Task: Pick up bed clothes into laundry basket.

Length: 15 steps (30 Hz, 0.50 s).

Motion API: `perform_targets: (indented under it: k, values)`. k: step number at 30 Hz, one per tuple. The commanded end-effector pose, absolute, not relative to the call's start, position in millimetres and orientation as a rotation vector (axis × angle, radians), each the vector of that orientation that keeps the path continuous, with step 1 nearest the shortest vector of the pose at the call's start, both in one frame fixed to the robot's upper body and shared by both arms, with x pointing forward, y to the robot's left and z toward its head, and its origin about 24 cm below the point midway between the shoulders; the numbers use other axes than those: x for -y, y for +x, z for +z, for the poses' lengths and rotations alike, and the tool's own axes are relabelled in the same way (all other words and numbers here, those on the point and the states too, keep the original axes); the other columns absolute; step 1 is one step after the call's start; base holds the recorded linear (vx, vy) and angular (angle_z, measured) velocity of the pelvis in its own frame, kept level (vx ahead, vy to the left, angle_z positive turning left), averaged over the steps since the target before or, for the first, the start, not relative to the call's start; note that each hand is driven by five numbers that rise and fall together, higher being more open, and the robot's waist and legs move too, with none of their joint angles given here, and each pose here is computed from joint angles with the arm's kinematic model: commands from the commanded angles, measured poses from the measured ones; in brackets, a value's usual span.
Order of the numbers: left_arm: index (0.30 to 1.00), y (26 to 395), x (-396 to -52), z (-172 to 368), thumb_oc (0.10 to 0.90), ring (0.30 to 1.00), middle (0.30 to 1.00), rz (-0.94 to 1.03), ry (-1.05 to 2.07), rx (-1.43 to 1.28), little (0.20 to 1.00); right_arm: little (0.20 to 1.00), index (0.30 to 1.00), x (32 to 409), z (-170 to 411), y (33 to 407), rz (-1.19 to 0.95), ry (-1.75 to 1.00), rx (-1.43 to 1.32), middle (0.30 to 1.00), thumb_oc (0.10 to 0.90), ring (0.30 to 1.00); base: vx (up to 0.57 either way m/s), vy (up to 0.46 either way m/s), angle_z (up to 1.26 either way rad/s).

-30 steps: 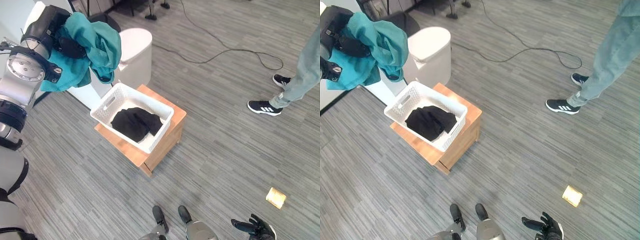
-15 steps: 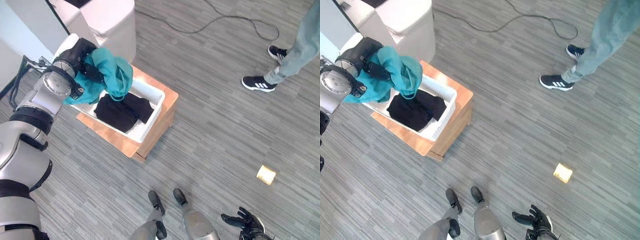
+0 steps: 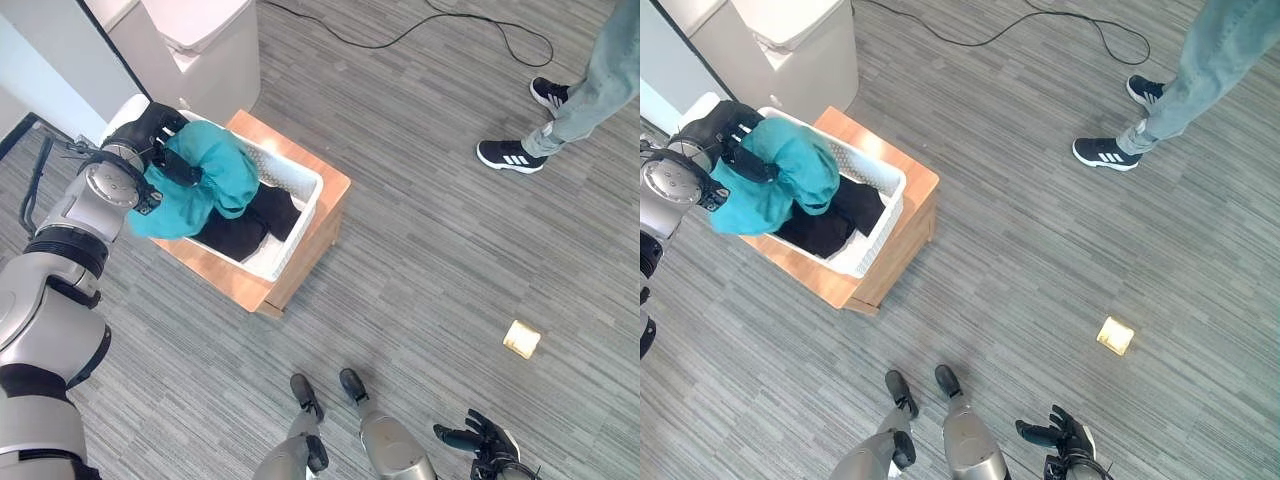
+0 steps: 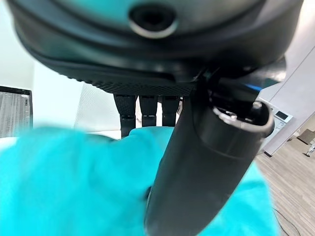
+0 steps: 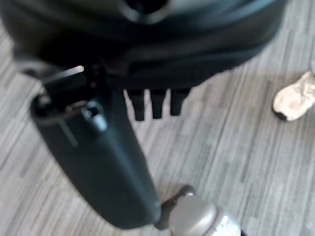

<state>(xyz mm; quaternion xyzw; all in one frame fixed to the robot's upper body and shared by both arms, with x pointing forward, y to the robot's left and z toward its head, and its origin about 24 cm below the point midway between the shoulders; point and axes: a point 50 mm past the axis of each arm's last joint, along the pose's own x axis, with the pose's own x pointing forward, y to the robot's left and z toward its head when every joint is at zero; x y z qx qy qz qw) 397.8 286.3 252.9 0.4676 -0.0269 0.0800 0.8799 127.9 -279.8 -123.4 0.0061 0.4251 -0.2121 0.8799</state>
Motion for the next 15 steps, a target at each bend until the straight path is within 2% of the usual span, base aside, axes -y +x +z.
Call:
perform_targets:
  k: [1, 12, 15]
  values:
    - [0.900, 375, -288, 360, 0.800, 0.900, 0.900, 0.320, 0.830, 0.444, 0.900, 0.900, 0.900, 309, -115, 104, -0.510, -0.081, -0.891, 0.900, 0.800, 0.900, 0.01, 0.003, 0.03]
    - [0.900, 348, -274, 392, 0.800, 0.900, 0.900, 0.226, 0.755, 0.672, 0.900, 0.900, 0.900, 313, -112, 114, -0.463, -0.129, -0.893, 0.900, 0.800, 0.900, 0.00, 0.008, 0.07]
    - [0.900, 333, -286, 373, 0.800, 0.900, 0.900, 0.220, 0.634, 0.724, 0.900, 0.900, 0.900, 309, -107, 123, -0.422, -0.147, -0.857, 0.900, 0.800, 0.900, 0.02, -0.005, 0.03]
